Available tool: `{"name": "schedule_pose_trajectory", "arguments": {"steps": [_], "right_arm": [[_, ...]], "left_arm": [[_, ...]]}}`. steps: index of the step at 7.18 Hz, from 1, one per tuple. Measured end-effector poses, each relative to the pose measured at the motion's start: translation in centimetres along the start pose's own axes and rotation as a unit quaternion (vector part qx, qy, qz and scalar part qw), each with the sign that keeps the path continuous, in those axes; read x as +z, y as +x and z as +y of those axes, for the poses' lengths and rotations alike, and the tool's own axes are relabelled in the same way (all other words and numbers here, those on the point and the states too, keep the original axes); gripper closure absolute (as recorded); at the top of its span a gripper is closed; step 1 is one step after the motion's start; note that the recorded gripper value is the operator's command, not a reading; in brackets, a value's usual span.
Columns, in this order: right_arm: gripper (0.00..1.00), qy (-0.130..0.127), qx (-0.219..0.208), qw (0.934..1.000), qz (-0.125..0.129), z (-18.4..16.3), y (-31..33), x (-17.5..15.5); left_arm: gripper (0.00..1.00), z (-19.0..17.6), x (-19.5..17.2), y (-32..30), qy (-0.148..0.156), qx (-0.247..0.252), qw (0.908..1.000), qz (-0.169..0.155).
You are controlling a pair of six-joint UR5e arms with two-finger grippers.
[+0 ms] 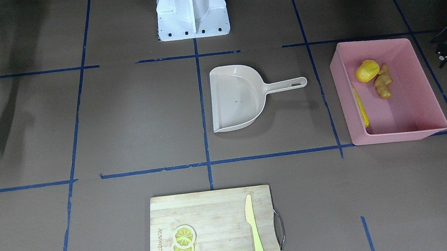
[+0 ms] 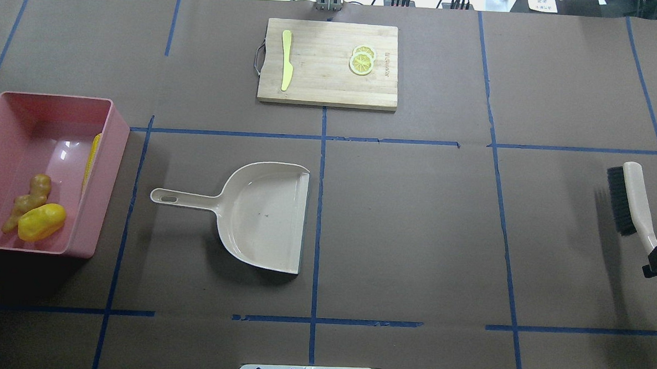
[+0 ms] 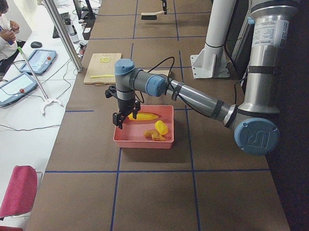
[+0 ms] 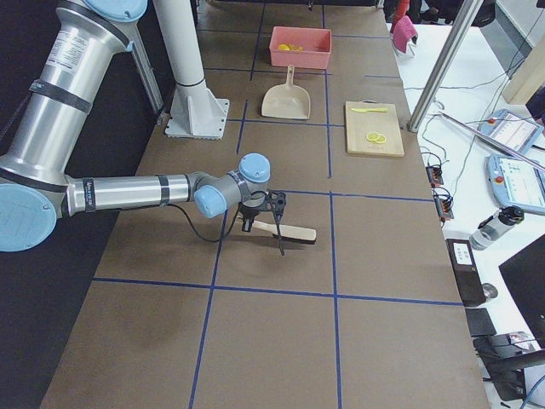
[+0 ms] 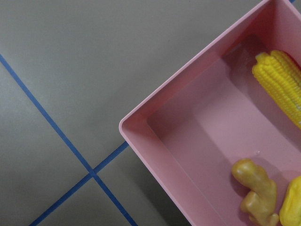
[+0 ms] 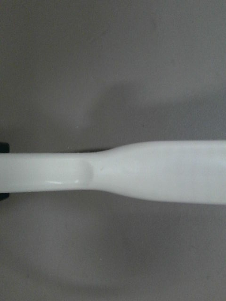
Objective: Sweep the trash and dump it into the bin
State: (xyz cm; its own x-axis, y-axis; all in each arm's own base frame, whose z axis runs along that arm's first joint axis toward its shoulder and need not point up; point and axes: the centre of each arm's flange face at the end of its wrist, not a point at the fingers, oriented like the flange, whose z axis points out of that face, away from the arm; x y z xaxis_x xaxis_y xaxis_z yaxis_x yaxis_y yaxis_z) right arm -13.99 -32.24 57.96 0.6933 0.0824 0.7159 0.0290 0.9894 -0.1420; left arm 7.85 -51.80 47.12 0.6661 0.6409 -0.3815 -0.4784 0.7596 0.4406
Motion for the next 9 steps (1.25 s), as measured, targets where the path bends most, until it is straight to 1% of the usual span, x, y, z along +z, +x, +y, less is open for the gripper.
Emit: {"name": "schedule_pose_trajectory", "arguments": {"steps": [1, 3, 5, 6, 7, 8, 9], "right_arm": [[0.94, -0.008, 0.000, 0.9999, 0.007, 0.3, 0.4, 0.7], [0.93, -0.020, -0.015, 0.9995, 0.022, 0.9, 0.0, 2.3], [0.91, -0.027, -0.026, 0.9989, 0.027, 1.2, -0.6, 3.1], [0.86, -0.030, -0.028, 0.9988, 0.028, 1.3, -0.7, 3.3], [0.56, -0.031, -0.030, 0.9986, 0.029, 1.4, -0.8, 3.5], [0.01, -0.032, -0.031, 0.9985, 0.031, 1.4, -0.9, 3.6], [0.00, -0.031, -0.030, 0.9985, 0.032, 1.4, -0.9, 3.6]], "left_arm": [[0.00, 0.0, 0.0, -0.1, 0.000, -0.001, 1.0000, 0.000], [0.00, 0.0, 0.1, -0.2, -0.001, -0.002, 1.0000, 0.000], [0.00, -0.1, 0.2, -0.2, -0.002, -0.002, 1.0000, 0.000], [0.00, -0.1, 0.2, -0.2, -0.002, -0.002, 1.0000, 0.000], [0.00, -0.2, 0.2, -0.2, -0.002, -0.002, 1.0000, 0.000], [0.00, -0.2, 0.2, -0.2, -0.001, -0.002, 1.0000, 0.000], [0.00, -0.2, 0.2, -0.2, -0.001, -0.001, 1.0000, 0.000]]}}
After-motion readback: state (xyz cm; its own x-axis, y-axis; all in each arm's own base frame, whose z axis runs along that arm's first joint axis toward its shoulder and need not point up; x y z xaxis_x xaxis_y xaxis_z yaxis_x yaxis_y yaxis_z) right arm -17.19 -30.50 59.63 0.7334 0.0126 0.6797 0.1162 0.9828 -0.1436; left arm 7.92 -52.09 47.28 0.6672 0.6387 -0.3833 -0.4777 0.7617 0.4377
